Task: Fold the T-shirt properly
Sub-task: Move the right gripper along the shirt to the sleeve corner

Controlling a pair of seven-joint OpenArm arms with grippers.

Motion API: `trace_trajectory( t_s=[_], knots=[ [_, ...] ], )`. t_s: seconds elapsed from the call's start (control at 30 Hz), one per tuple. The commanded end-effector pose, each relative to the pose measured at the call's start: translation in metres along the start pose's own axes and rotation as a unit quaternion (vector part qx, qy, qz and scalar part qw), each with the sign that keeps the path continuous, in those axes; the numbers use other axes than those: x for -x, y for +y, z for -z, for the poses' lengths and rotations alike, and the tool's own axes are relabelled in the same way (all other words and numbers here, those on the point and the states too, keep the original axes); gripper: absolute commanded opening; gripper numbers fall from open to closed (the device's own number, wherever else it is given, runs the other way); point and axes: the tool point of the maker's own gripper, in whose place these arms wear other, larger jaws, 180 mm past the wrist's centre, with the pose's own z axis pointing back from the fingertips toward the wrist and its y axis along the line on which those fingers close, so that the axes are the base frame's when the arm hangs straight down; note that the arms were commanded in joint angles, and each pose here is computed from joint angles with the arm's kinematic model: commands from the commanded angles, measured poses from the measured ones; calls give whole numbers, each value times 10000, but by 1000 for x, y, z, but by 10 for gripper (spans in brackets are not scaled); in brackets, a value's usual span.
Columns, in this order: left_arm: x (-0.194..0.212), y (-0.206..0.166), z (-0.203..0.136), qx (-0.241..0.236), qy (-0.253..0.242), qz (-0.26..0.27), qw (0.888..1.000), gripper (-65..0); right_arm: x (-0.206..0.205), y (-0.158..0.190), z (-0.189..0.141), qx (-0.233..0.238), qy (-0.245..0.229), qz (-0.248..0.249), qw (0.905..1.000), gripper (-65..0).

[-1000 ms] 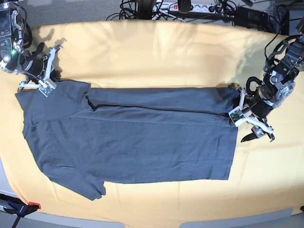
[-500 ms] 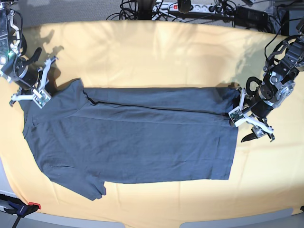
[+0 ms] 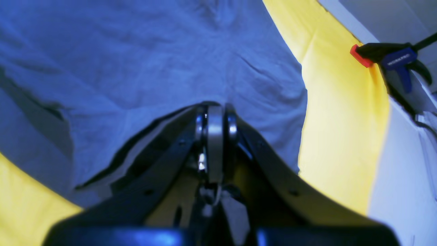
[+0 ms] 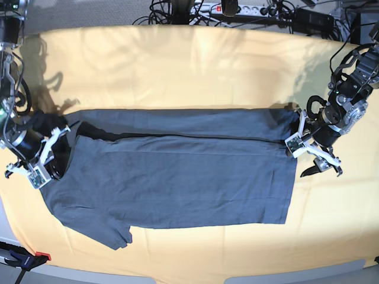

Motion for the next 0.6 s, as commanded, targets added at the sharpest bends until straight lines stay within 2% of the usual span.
trace_trajectory(
  t_s=[0.0,0.2,0.3,0.4,0.57],
  knots=[
    [-6,19,-3,-247,-107,91,9996,-260,-13,-13,-1,97,-216,27,9997,-650],
    [-6,19,-3,-247,-109,91,9996,-260,-1,-8,35,-176,-12,436,9989,-650],
    [-6,19,-3,-245,-107,92,9996,-260,-2,-11,48,-153,84,345,9993,-650],
    [-6,19,-3,-247,-111,91,9996,-260,-9,-17,59,-32,32,374,9993,-650],
    [-6,19,-3,-247,-113,91,9996,-260,-16,-13,76,-119,-84,590,9982,-650]
  ],
)
